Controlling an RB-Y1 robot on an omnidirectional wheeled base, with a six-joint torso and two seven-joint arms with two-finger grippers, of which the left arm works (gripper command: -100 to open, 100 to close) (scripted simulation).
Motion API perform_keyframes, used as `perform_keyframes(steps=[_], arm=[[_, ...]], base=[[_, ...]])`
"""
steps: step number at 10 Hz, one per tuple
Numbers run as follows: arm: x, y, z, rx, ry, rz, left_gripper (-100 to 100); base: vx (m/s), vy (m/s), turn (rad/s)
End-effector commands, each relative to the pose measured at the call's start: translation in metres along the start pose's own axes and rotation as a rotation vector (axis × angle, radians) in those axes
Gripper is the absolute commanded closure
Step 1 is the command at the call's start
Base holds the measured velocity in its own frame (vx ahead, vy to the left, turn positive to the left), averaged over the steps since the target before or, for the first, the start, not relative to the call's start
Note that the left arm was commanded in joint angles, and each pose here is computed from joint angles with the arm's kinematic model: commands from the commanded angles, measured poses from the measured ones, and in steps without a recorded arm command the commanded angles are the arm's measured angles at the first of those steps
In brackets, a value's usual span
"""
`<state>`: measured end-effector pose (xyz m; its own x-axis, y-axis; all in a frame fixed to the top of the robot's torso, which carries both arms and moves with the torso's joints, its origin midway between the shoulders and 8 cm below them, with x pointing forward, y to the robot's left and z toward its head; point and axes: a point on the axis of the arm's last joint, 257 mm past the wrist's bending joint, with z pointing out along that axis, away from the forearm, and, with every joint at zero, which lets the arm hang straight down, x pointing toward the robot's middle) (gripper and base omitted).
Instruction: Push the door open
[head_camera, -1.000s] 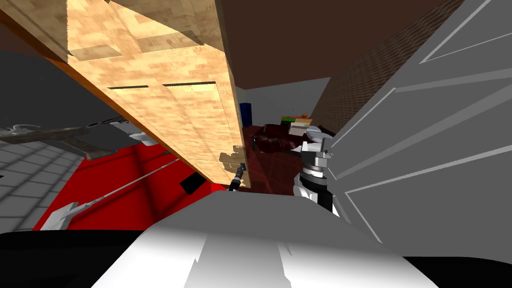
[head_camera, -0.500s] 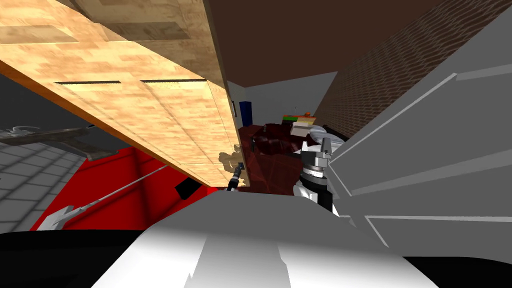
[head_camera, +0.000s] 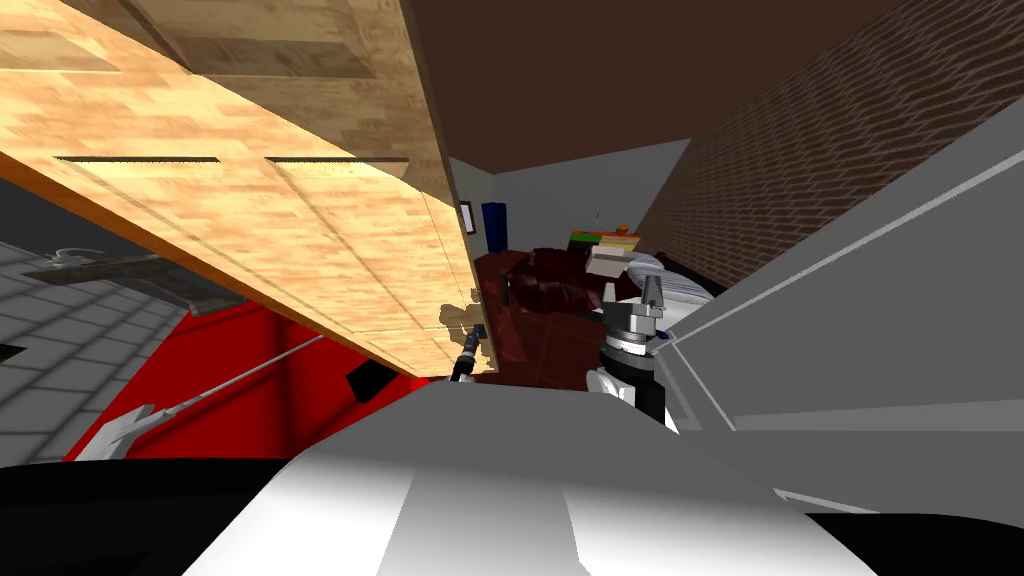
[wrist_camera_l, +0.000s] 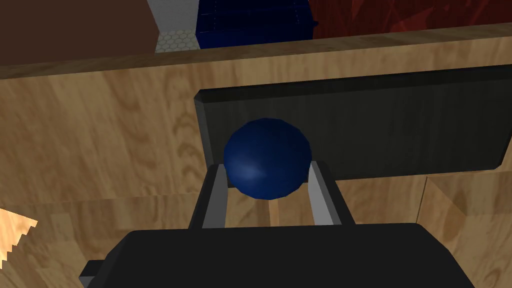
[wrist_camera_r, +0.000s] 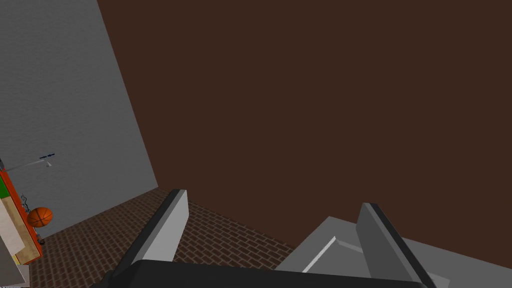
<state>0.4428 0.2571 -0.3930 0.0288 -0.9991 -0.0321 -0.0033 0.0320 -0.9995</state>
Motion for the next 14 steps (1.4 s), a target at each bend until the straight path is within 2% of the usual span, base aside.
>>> perform_keyframes(steps=[1, 2, 3, 4, 11, 14], arm=[[-0.017, -0.002, 0.0027, 0.007, -0.032, 0.007, 100], [-0.017, -0.002, 0.0027, 0.007, -0.032, 0.007, 100], [-0.028, -0.002, 0.0039, 0.007, -0.060, 0.006, 100], [-0.019, 0.001, 0.0044, 0.002, -0.043, 0.000, -100], [-0.009, -0.001, 0.0062, 0.002, -0.043, -0.026, -100], [-0.016, -0.001, 0.0053, 0.006, -0.051, -0.018, -100]], base=[[0.125, -0.058, 0.086], [0.074, -0.023, 0.065], [0.103, -0.046, 0.085], [-0.079, -0.092, 0.080], [-0.202, -0.062, 0.031], [0.185, 0.011, -0.028]])
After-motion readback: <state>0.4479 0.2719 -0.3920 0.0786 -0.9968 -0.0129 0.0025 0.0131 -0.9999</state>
